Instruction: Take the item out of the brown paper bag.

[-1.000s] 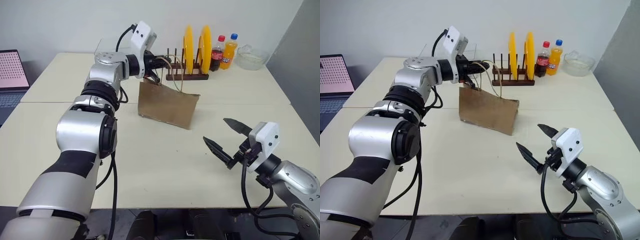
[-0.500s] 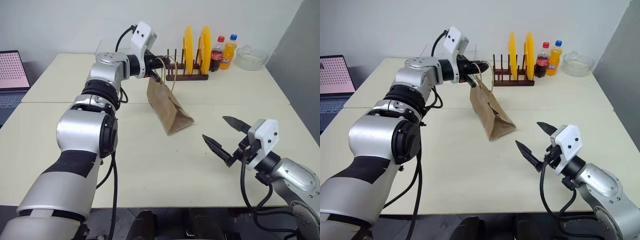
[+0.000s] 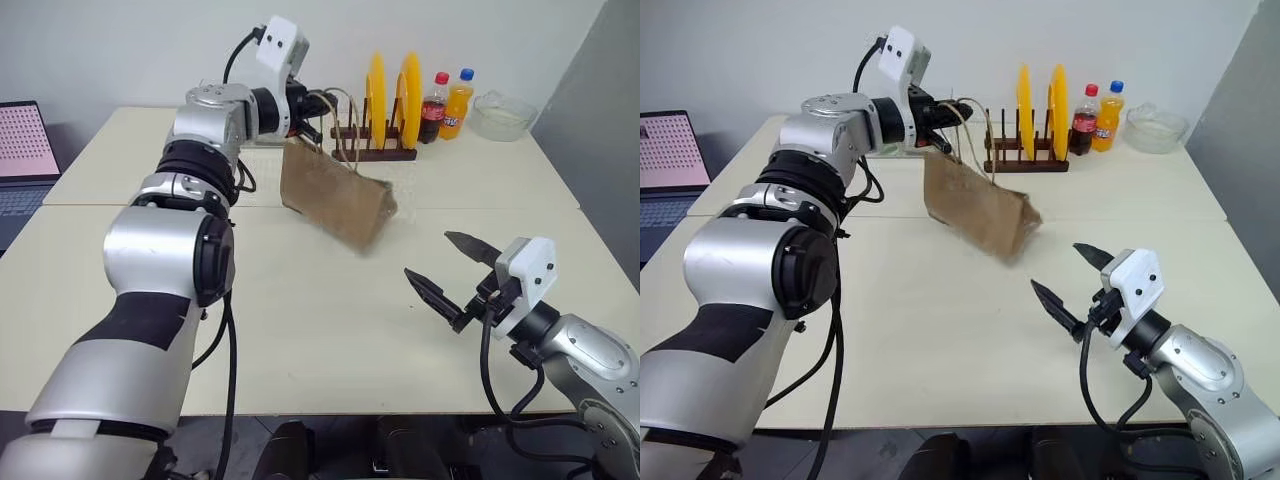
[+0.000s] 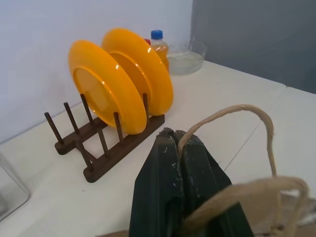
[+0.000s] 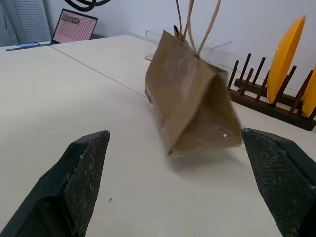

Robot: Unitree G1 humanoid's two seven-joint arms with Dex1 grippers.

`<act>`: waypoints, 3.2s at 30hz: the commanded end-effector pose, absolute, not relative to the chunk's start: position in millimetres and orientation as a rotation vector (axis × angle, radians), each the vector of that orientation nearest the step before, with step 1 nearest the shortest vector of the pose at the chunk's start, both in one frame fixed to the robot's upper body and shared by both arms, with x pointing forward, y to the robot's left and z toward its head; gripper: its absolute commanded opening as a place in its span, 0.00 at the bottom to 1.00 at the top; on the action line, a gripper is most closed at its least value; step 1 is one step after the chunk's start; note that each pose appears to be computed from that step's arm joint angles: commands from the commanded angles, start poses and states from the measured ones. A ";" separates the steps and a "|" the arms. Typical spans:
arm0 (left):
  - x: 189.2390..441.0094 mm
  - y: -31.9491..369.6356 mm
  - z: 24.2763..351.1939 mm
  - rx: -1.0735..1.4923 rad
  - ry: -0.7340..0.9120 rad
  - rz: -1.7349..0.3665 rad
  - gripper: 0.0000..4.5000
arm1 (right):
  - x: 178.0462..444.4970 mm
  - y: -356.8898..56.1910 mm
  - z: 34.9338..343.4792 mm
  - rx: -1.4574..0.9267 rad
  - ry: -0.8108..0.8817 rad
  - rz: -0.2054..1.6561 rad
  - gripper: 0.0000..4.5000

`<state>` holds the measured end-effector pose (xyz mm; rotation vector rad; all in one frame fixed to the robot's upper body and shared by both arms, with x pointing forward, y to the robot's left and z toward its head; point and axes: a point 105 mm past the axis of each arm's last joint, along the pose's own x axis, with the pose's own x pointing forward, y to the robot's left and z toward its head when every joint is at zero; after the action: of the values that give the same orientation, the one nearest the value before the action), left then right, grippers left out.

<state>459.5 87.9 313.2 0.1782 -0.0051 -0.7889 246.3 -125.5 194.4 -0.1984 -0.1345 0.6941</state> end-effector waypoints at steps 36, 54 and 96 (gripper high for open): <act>458.2 86.7 307.8 0.257 -0.025 -0.814 0.01 | 240.0 -113.3 202.2 -0.195 -0.182 0.744 1.00; 453.2 105.8 300.6 0.533 -0.080 -0.840 0.84 | 241.9 -110.4 200.3 -0.193 -0.175 0.754 1.00; 267.4 152.4 199.5 0.253 -0.109 -0.667 0.85 | 445.4 -86.8 286.6 -0.595 -0.244 0.655 0.00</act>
<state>271.2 158.8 185.3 0.2226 -0.0364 -0.6749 435.5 -88.7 280.6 -0.5263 -0.2194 0.6759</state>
